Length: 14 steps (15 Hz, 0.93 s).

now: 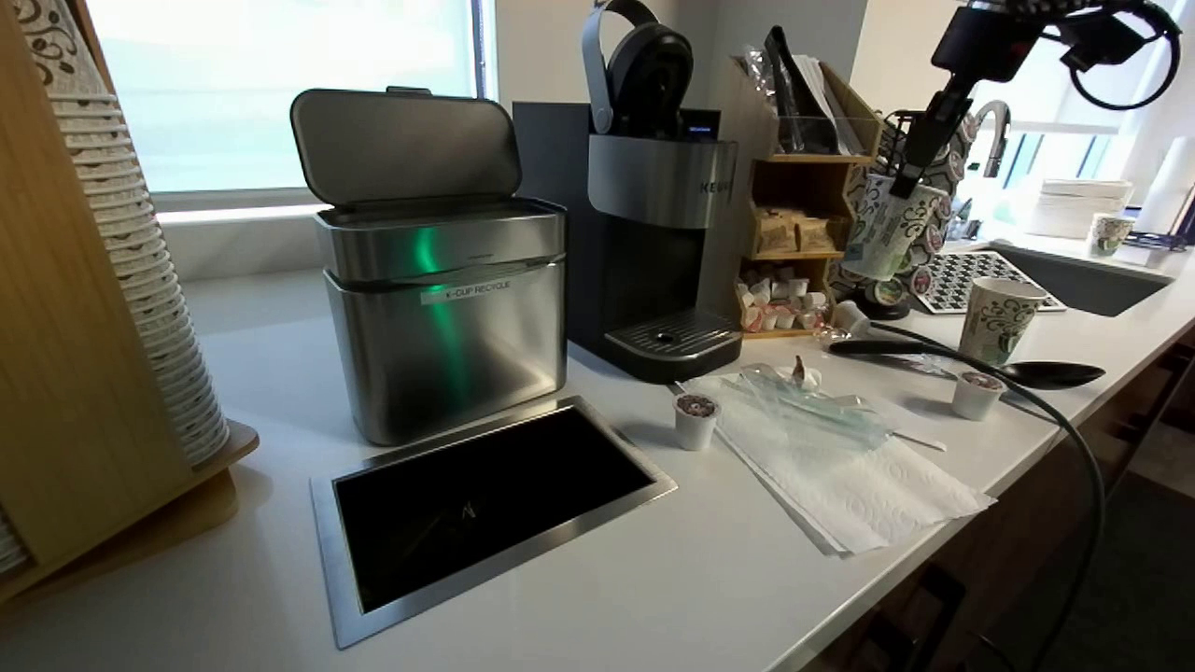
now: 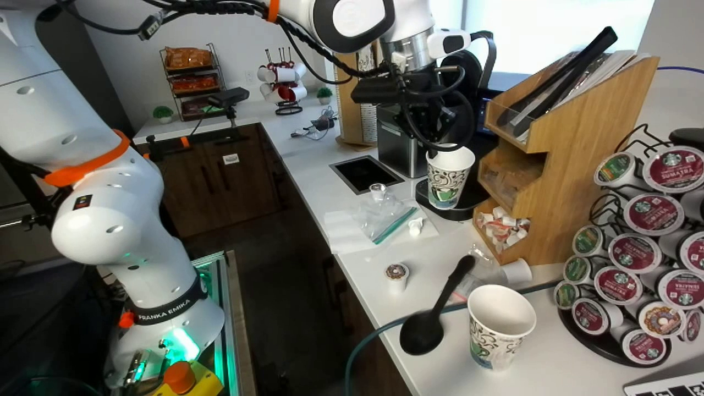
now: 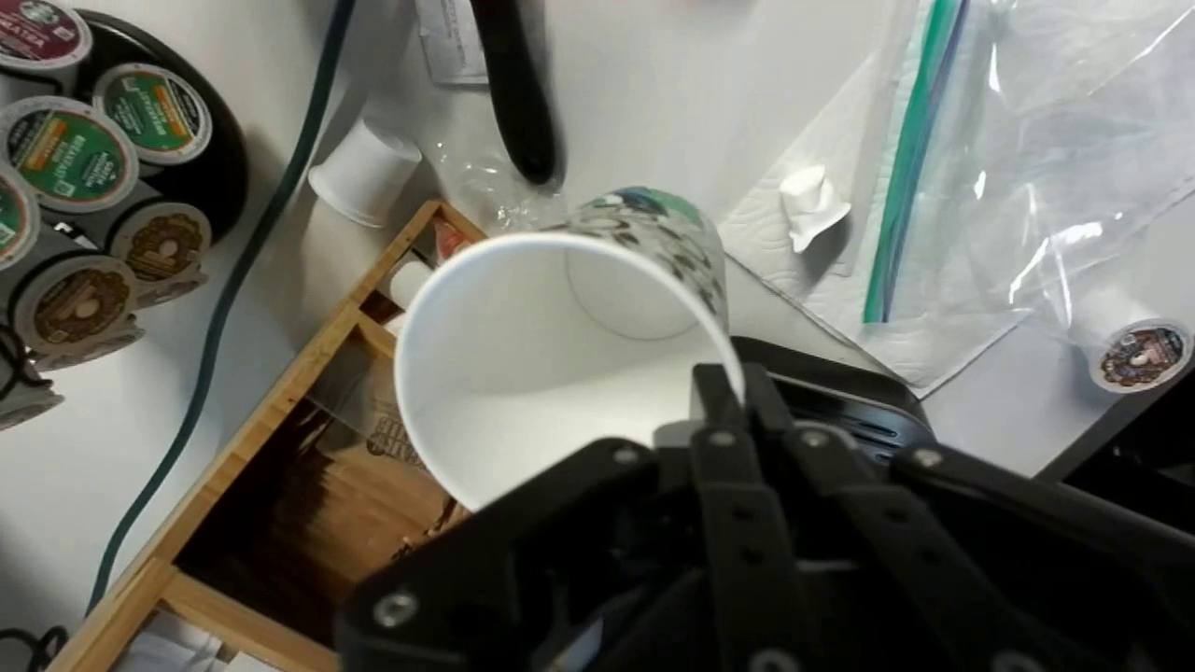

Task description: Remove the top paper cup from the stacked cups and then remove the stirrer in the bottom cup and place it on the counter top

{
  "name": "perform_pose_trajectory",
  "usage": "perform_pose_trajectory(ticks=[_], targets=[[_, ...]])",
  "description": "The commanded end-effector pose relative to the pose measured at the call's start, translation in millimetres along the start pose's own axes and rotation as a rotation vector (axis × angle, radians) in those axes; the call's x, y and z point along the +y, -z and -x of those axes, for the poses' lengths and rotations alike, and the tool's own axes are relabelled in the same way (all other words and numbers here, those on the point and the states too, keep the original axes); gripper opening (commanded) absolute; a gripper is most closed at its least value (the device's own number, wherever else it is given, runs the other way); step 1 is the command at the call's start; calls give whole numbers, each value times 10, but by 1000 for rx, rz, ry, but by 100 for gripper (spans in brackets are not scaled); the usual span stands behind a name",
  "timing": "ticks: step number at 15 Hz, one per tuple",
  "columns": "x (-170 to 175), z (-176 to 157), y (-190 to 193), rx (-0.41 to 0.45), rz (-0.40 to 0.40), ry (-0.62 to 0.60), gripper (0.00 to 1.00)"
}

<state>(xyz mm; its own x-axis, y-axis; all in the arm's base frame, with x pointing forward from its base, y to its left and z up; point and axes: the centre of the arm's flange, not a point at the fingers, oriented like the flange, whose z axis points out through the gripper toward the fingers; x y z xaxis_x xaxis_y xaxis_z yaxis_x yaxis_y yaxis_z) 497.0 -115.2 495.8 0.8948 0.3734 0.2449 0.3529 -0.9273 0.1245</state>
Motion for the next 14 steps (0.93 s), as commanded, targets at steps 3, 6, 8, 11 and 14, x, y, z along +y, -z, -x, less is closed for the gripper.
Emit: perform_pose_trajectory(ticks=[3,6,8,11,14], targets=[[-163,-26,-280,-37,-14,-15,1],[-271,-51,-470,-76,-11,-30,1],[-306,-76,-591,-119,4,-34,1],[-348,-87,-792,-192,44,-41,1],[-372,-86,-986,-242,75,-46,1]])
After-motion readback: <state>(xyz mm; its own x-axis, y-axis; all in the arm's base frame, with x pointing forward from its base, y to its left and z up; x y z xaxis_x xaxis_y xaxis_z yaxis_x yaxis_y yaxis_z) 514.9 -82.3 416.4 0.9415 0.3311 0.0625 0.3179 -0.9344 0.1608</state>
